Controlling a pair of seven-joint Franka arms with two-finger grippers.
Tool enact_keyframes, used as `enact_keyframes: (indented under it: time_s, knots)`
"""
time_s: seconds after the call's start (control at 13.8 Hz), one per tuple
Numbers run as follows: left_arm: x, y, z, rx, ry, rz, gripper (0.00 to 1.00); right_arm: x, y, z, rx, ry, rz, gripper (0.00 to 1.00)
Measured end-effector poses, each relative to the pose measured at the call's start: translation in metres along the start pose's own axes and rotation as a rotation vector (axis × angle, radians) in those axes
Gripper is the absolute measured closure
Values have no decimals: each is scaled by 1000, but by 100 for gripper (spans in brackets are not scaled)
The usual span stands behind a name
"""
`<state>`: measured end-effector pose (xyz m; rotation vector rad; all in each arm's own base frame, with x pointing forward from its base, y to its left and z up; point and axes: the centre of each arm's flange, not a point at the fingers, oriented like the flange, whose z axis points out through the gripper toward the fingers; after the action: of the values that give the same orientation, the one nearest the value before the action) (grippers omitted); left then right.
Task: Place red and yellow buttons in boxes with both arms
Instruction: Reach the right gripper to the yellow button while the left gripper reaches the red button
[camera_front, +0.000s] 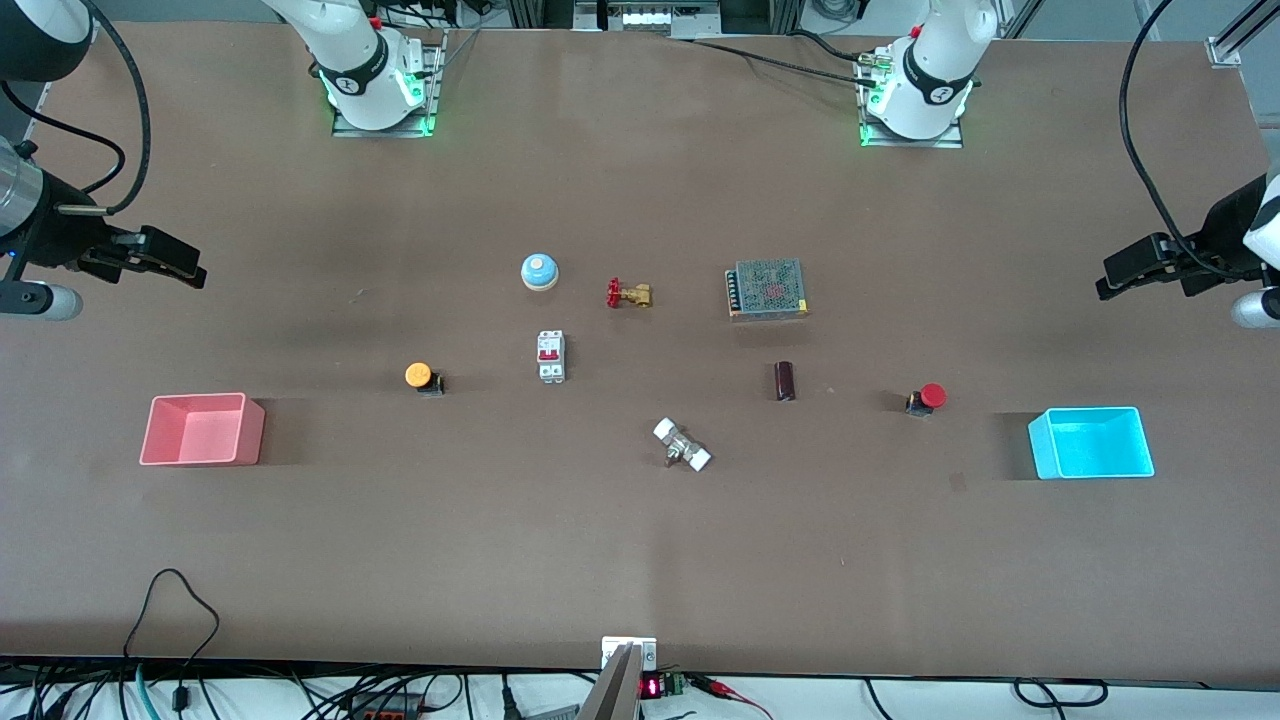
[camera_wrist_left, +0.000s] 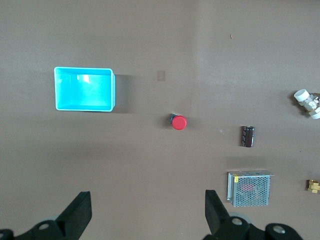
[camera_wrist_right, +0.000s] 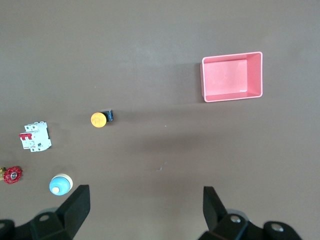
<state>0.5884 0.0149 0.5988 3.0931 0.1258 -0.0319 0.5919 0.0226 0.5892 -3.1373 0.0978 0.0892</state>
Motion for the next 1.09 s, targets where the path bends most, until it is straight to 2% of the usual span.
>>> enact_keyframes:
  time_s: [0.29, 0.58, 0.87, 1.02, 1.09]
  knots:
    - [0, 0, 1, 1, -3, 0, 0, 0, 0, 0, 0, 0, 0, 0]
    - [5, 5, 24, 2, -55, 8, 0, 0, 0, 0, 0, 0, 0, 0]
    - [31, 8, 104, 4, -188, 13, 0, 2, -5, 7, 0, -13, -7, 0]
    - [46, 5, 159, 5, -266, 6, 0, 10, -27, 36, -5, -64, -44, 0]
    - [53, 3, 184, 4, -281, 4, 0, 16, -45, 57, -11, -95, -72, 0]
